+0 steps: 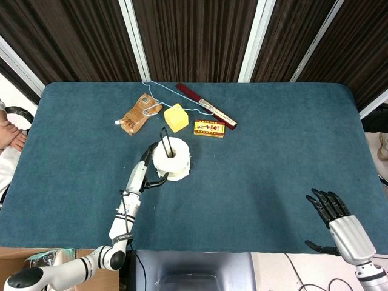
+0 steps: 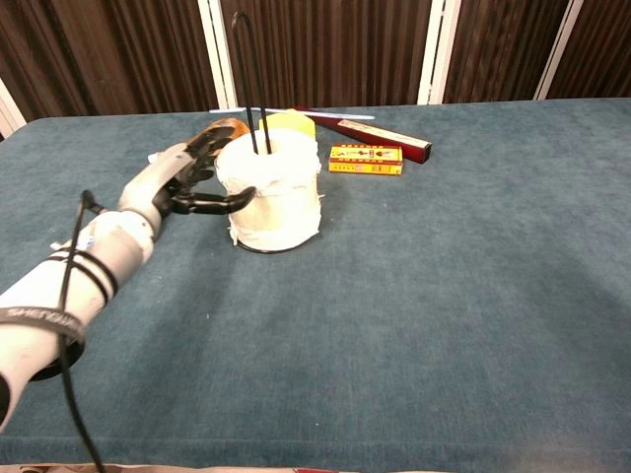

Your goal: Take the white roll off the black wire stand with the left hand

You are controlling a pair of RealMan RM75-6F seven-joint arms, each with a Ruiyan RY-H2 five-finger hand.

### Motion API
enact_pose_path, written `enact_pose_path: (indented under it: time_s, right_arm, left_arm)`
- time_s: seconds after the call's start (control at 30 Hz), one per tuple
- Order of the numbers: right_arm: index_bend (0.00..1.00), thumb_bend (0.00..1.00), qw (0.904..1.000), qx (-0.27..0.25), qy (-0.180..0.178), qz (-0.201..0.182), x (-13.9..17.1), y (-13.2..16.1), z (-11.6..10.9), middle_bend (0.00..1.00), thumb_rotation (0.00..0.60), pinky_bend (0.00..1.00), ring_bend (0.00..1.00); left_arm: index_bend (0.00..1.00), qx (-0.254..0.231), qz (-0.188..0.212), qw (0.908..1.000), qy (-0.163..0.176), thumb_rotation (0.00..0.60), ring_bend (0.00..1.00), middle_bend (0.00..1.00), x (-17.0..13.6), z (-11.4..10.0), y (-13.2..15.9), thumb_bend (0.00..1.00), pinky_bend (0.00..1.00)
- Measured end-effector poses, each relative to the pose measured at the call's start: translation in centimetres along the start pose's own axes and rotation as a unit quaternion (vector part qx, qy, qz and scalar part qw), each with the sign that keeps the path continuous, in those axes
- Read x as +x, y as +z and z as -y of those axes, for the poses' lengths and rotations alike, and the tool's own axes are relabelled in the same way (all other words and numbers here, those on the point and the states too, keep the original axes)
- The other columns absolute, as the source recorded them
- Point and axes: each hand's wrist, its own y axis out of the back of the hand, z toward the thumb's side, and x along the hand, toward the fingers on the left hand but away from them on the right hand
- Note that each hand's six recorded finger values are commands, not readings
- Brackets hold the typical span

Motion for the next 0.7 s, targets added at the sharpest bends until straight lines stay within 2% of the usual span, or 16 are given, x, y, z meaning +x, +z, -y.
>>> enact_pose_path:
  time_s: [0.23,0.3,0.37,0.4,0.43,0.47,0.53,0.57,0.6,0.67,0.7]
  right_arm:
    - [0.0,0.06,1.0,-0.002,-0.003,0.002,0.1,-0.2,-0.2,0.0,0.6,0.0,0.0]
    - [0.0,0.06,1.0,-0.003,-0.005,0.003,0.1,-0.3,-0.3,0.0,0.6,0.0,0.0]
    - [0.0,0.06,1.0,-0.003,-0.005,0.004,0.1,-0.3,-0.3,0.0,0.6,0.0,0.0]
    - [0.0,0.06,1.0,-0.003,-0.005,0.004,0.1,-0.3,-0.3,0.0,0.6,0.0,0.0]
    - [0.0,0.06,1.0,-0.003,-0.005,0.004,0.1,-0.3,-0.3,0.0,0.6,0.0,0.0]
    - [0.0,0.06,1.0,-0.002,-0.004,0.004,0.1,-0.3,-0.3,0.0,0.6,0.0,0.0]
    - [0.0,0.06,1.0,-0.003,-0.005,0.004,0.1,-0.3,-0.3,0.0,0.6,0.0,0.0]
    - [0.0,0.06,1.0,-0.003,-0.006,0.004,0.1,-0.3,-0.3,0.0,0.6,0.0,0.0]
    - [0.0,0.06,1.0,-0.003,-0.006,0.005,0.1,-0.3,-0.4,0.0,0.6,0.0,0.0]
    - [0.0,0.06,1.0,-0.004,-0.007,0.004,0.2,-0.3,-0.4,0.0,0.6,0.0,0.0]
    - [0.0,0.06,1.0,-0.004,-0.007,0.004,0.2,-0.3,-0.4,0.0,0.6,0.0,0.0]
  left_arm:
    - [0.0,-0.02,-0.017,0.9997,0.002,0.6,0.0,0.0,0.7,0.4,0.5,0.35,0.01]
    - [0.0,-0.015,-0.023,0.9996,0.004,0.6,0.0,0.0,1.0,0.4,0.5,0.35,0.05]
    - [0.0,-0.009,-0.031,0.9995,0.007,0.6,0.02,0.0,1.3,0.3,0.4,0.35,0.14]
    - [0.04,-0.008,-0.034,0.9993,0.009,0.6,0.07,0.02,1.4,0.3,0.4,0.35,0.22]
    - [0.15,-0.007,-0.038,0.9992,0.01,0.6,0.17,0.08,1.5,0.3,0.3,0.36,0.35]
    - [0.24,-0.012,-0.044,0.9989,0.01,0.6,0.25,0.14,1.6,0.3,0.3,0.37,0.42]
    - [0.5,-0.021,-0.053,0.9984,0.009,0.6,0.46,0.37,1.8,0.3,0.2,0.41,0.61]
    - [0.54,-0.026,-0.057,0.998,0.005,0.6,0.5,0.41,1.9,0.4,0.2,0.43,0.64]
    - [0.61,-0.03,-0.058,0.9978,0.003,0.6,0.57,0.49,1.9,0.4,0.4,0.49,0.69]
    - [0.69,-0.04,-0.056,0.9976,0.002,0.6,0.64,0.57,1.9,0.4,0.9,0.63,0.74]
    - [0.74,-0.043,-0.054,0.9976,0.004,0.6,0.67,0.62,1.9,0.3,1.1,0.75,0.78]
